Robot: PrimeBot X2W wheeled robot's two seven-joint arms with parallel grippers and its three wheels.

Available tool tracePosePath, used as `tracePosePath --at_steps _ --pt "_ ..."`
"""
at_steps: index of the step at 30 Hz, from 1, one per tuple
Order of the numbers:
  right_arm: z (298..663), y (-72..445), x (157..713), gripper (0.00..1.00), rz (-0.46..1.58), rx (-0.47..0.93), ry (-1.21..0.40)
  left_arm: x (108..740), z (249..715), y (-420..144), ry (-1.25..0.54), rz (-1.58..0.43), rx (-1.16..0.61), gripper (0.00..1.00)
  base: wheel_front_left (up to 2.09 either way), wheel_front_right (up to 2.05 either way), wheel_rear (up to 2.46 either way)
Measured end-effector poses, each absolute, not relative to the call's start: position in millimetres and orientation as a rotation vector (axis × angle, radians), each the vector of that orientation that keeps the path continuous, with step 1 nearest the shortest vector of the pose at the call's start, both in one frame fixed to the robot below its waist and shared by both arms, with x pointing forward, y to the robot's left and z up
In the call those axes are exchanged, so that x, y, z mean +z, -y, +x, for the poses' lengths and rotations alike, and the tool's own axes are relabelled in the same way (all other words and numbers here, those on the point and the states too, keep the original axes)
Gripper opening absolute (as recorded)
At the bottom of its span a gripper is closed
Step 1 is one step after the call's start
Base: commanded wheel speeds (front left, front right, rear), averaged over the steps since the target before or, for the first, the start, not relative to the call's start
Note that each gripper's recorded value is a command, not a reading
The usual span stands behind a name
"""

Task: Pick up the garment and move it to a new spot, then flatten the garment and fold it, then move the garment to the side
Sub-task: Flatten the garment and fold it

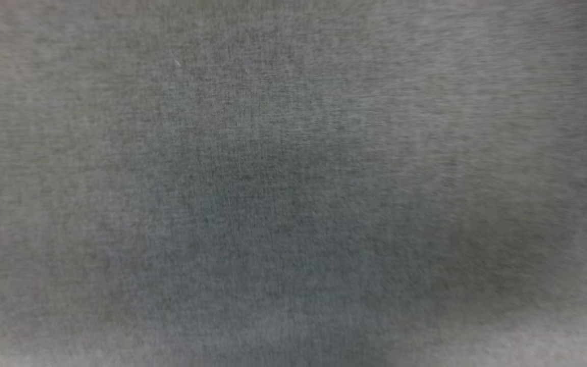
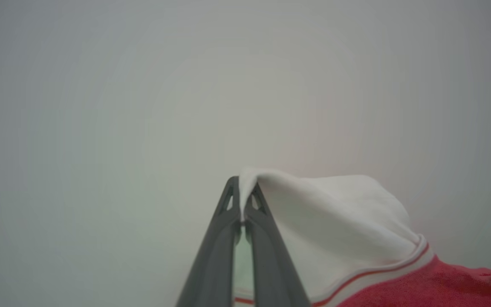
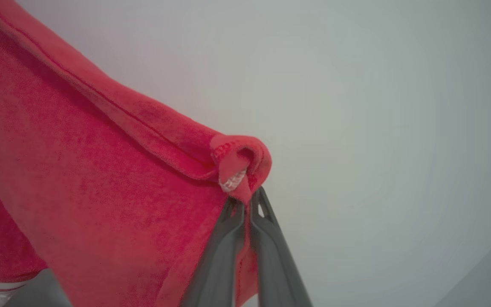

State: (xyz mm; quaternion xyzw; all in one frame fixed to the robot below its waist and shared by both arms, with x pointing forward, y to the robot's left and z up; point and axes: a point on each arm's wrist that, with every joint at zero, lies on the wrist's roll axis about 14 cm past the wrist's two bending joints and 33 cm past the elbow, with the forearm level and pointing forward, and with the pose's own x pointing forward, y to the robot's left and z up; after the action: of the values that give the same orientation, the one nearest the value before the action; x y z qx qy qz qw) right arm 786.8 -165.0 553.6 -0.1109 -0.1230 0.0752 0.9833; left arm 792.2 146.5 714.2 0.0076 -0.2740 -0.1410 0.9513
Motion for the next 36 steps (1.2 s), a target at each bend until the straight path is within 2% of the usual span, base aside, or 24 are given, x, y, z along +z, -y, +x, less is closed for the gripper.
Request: tracePosePath --at_steps 5,13,19,25,36 --pt "790.4 145.8 461.6 0.00 -0.199 0.195 0.098 606.1 812.3 -160.0 0.381 -0.009 -0.261 0.00 0.00 0.00 0.00" --pt "783.8 120.9 420.7 0.00 -0.208 0.265 0.012 543.0 800.6 -186.1 0.228 -0.009 -0.210 0.00 0.00 0.00 0.00" --pt "760.3 108.6 417.5 0.00 -0.188 0.308 -0.063 515.6 766.6 -186.9 0.072 -0.004 -0.231 0.00 0.00 0.00 0.00" --pt "730.7 103.7 438.4 0.00 -0.147 0.327 -0.146 521.6 717.6 -190.5 -0.018 -0.039 -0.260 0.00 0.00 0.00 0.00" --pt "647.0 133.0 468.4 0.00 -0.114 0.378 -0.303 524.6 608.3 -210.1 -0.159 -0.062 -0.270 0.00 0.00 0.00 0.00"
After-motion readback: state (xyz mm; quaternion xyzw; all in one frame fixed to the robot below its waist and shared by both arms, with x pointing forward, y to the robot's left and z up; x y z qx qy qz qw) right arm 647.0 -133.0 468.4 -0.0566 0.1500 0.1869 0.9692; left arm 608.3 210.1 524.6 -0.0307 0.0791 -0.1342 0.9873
